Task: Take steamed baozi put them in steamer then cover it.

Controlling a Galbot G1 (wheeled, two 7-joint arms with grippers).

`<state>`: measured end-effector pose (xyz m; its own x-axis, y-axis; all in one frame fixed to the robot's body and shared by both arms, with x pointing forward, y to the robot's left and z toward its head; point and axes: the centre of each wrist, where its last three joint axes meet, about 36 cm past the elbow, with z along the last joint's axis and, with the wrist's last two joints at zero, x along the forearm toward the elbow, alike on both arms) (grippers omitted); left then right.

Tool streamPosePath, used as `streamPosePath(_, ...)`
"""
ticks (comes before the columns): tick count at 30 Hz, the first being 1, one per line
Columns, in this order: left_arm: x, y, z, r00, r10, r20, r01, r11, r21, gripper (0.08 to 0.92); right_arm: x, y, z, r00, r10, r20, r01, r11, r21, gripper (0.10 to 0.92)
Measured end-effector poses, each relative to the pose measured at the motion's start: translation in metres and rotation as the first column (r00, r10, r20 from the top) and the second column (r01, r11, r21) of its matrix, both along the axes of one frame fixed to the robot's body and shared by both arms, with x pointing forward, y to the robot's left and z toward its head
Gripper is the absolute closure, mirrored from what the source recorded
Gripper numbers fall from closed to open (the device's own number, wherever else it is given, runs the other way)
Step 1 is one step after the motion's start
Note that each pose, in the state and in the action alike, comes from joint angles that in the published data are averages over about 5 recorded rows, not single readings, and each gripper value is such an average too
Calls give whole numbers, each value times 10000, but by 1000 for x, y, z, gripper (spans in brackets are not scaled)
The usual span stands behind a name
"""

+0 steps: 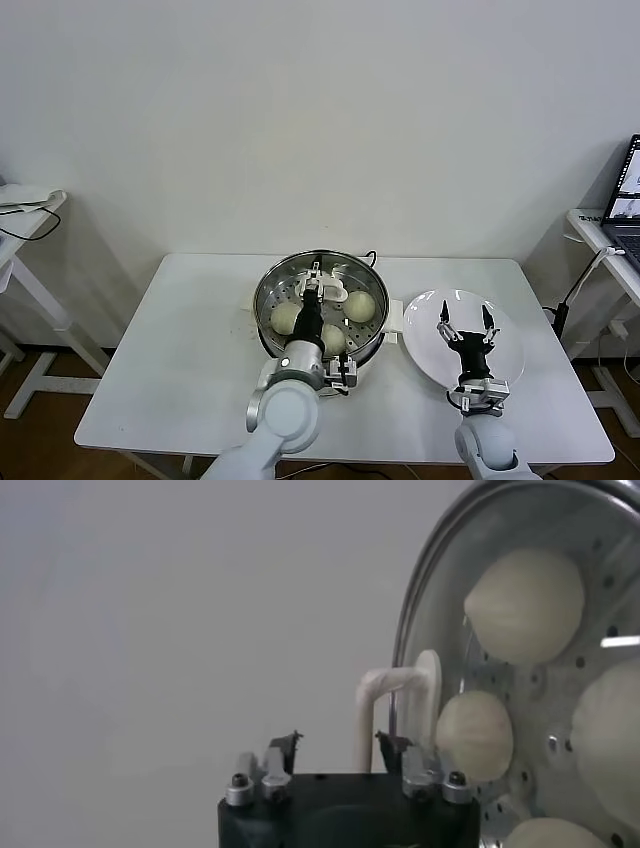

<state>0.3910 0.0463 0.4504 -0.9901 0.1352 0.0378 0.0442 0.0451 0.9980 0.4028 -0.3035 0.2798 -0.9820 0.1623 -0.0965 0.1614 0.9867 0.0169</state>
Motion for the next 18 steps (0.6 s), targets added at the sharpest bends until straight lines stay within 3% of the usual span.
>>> streamPosePath(4,-10,7,5,10000,-26,9,26,9999,-125,183,1,1,2,10000,-3,38,3,10000,8,200)
streamPosePath(13,-36,36,23,9999,-58,88,64,9977,-680,177,-1,1,4,10000,87,17,-87,9999,-75,200)
streamPosePath(18,-41,67,29,9999,15,158,12,9855,-1696,177,-6,-1,7,9997,131,-199,-134,9997,-180,200)
